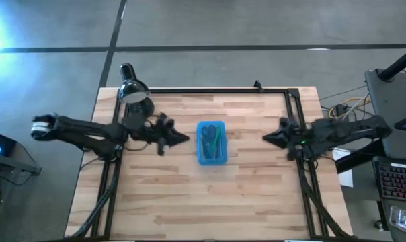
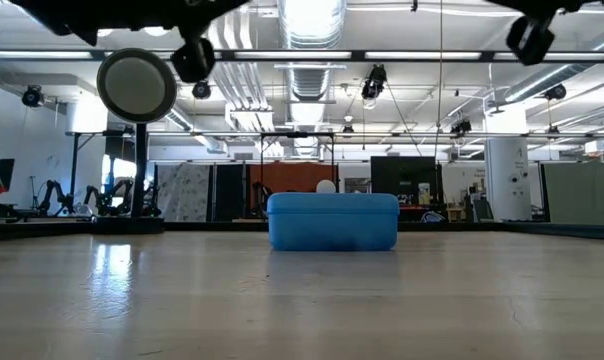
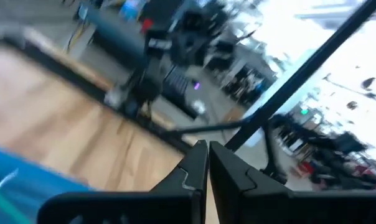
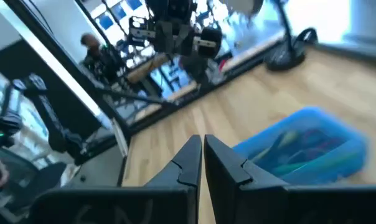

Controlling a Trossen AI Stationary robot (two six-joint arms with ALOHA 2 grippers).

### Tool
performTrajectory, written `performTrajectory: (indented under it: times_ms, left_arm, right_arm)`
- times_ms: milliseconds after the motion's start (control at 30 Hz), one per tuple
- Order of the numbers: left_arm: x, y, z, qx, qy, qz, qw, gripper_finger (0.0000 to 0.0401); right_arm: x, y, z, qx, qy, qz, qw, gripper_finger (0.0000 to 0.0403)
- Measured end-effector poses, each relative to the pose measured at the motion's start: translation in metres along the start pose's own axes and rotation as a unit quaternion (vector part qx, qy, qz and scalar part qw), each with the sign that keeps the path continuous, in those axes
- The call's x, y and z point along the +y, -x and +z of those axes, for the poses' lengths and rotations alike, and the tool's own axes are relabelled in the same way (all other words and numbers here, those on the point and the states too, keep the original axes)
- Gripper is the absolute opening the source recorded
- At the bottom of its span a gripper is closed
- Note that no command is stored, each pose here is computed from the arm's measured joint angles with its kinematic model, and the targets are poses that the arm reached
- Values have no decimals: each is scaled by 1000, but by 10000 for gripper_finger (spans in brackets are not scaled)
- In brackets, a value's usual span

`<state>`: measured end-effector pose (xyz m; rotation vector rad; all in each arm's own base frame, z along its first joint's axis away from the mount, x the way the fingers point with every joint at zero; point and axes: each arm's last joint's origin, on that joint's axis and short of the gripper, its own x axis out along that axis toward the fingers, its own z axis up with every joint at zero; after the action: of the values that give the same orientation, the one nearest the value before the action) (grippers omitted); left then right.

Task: Pick & place school supplies into a supply box
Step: Return to Home Position

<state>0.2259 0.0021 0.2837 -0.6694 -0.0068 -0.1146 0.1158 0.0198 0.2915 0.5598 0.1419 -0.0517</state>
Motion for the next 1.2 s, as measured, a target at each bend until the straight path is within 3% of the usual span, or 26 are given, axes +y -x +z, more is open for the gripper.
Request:
performTrajectory:
  times_ms: [133,333,467,800,1100,1200]
  left_arm:
    - [7,34,15,-14,-41,-16,999,0]
    - [18,77,13,0,-64,53,997,0]
    - [20,96,1,15,-56,72,996,0]
    - [44,107,-36,43,-22,91,995,0]
    - [76,120,-100,109,-9,85,990,0]
    - [77,121,-102,84,-19,81,993,0]
  right_arm:
    - [-8,31,2,-8,29,-11,999,13]
    - [-27,48,-11,-44,42,-69,996,13]
    - [-39,54,-21,-71,41,-111,990,13]
    - [-46,59,-30,-58,45,-120,990,13]
    - [-47,45,-37,-17,62,-141,988,13]
    - [-48,48,-38,-27,58,-134,989,13]
